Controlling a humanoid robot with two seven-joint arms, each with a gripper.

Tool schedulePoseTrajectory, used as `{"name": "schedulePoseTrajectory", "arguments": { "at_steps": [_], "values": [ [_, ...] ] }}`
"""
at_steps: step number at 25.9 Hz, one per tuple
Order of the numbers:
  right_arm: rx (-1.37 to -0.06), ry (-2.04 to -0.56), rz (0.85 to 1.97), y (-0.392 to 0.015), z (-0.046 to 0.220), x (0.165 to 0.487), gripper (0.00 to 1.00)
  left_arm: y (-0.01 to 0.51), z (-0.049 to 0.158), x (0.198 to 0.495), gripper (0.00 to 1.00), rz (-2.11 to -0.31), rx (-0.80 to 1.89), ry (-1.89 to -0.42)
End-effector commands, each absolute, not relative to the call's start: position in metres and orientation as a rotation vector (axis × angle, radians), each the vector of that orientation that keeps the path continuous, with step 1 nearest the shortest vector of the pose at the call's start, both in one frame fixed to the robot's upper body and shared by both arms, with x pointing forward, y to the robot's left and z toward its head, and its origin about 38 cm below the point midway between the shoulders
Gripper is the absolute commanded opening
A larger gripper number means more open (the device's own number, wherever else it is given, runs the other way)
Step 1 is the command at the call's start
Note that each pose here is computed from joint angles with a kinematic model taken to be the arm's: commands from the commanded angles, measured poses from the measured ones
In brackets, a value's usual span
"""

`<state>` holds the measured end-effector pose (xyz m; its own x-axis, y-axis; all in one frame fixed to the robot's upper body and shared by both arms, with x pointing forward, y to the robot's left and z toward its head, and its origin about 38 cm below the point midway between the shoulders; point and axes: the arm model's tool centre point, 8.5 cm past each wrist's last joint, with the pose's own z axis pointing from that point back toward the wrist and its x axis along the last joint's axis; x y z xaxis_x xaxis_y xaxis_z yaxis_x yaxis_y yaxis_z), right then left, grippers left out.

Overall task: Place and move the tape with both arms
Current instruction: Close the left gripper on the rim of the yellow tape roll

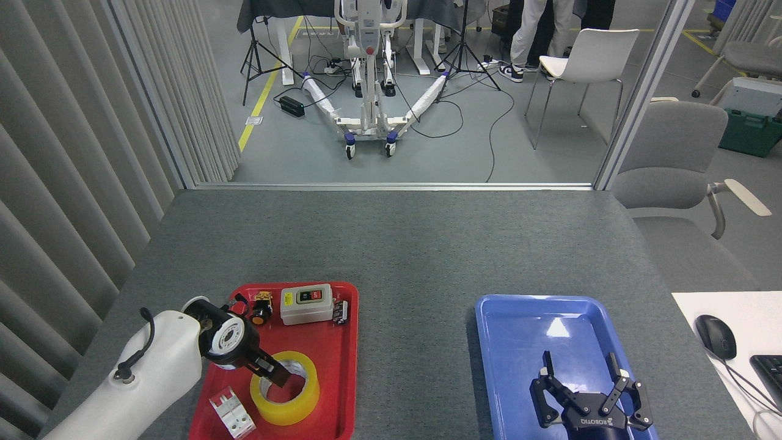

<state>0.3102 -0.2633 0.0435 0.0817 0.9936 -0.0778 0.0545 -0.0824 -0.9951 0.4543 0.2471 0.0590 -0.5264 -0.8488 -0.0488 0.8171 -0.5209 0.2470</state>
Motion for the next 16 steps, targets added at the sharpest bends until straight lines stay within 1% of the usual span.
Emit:
{"name": "schedulePoseTrajectory", "arguments": {
  "at_steps": [1, 2, 4, 5, 7, 8, 11, 13, 15, 16],
  "values": [
    [-1.353, -1.15, 1.187, -0.265, 0.044, 0.311, 1.0, 0.248, 0.057, 0.456, 0.82, -2.13, 0.204, -0.204],
    [-1.353, -1.15, 1.187, -0.265, 0.044, 0.31, 1.0, 0.249, 0.057, 0.456, 0.8, -2.131, 0.202, -0.196],
    [-1.345, -1.157, 1.192, -0.261, 0.044, 0.31, 1.0, 0.25, 0.055, 0.454, 0.79, -2.129, 0.178, -0.15],
    [-1.338, -1.164, 1.196, -0.258, 0.043, 0.31, 1.0, 0.25, 0.053, 0.453, 0.77, -2.126, 0.163, -0.127],
    [-1.328, -1.173, 1.2, -0.252, 0.042, 0.31, 1.0, 0.246, 0.052, 0.452, 0.68, -2.128, 0.146, -0.116],
    [-1.323, -1.178, 1.2, -0.25, 0.042, 0.31, 1.0, 0.245, 0.051, 0.452, 0.62, -2.127, 0.141, -0.114],
    [-1.327, -1.177, 1.198, -0.251, 0.043, 0.311, 1.0, 0.242, 0.049, 0.452, 0.37, -2.127, 0.129, -0.105],
    [-1.329, -1.178, 1.197, -0.251, 0.043, 0.312, 1.0, 0.24, 0.045, 0.451, 0.29, -2.126, 0.115, -0.102],
    [-1.338, -1.184, 1.197, -0.252, 0.046, 0.314, 1.0, 0.236, 0.043, 0.451, 0.13, -2.133, 0.104, -0.104],
    [-1.339, -1.182, 1.2, -0.253, 0.046, 0.314, 1.0, 0.232, 0.043, 0.451, 0.01, -2.141, 0.1, -0.11]
  ]
}}
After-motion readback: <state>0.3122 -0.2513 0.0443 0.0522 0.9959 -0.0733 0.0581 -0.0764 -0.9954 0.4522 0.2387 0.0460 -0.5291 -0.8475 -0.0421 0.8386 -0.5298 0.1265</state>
